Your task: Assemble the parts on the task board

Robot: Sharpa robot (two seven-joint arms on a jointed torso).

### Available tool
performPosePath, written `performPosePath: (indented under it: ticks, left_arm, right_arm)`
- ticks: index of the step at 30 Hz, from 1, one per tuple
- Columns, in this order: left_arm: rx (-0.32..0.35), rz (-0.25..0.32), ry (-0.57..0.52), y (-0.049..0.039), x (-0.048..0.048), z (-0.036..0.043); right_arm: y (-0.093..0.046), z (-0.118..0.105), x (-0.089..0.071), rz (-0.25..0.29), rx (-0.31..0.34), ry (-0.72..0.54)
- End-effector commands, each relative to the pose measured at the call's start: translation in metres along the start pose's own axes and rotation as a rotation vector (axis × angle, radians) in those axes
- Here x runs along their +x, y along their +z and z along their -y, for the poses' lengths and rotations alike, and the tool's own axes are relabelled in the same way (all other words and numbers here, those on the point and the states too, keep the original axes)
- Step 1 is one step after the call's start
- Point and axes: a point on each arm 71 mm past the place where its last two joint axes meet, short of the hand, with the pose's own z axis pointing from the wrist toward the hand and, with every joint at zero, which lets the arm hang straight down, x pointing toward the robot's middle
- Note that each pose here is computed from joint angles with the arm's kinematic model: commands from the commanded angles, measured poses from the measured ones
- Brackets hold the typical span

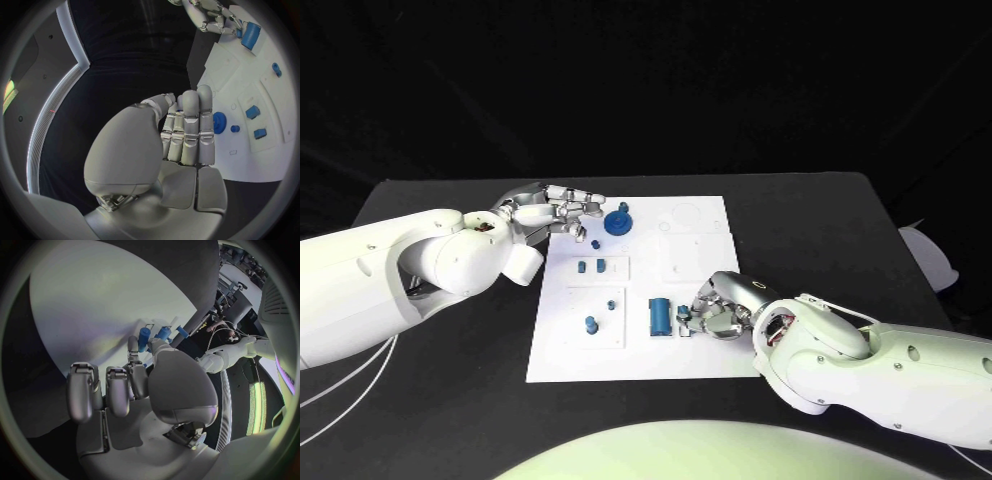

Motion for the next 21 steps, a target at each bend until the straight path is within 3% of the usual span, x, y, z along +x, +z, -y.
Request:
performPosePath:
  ticks: [1, 21]
  left_arm:
    - [0.002, -0.025, 0.003, 0.0002, 0.0031, 0.0006]
    - [0.0, -0.025, 0.003, 0.0, 0.0024, 0.0004]
  right_arm:
    - [-0.0007, -0.0008, 0.002, -0.017, -0.005, -0.016]
    - [-0.0102, -0.0034, -0.0029, 0.025, -0.038, -0.032]
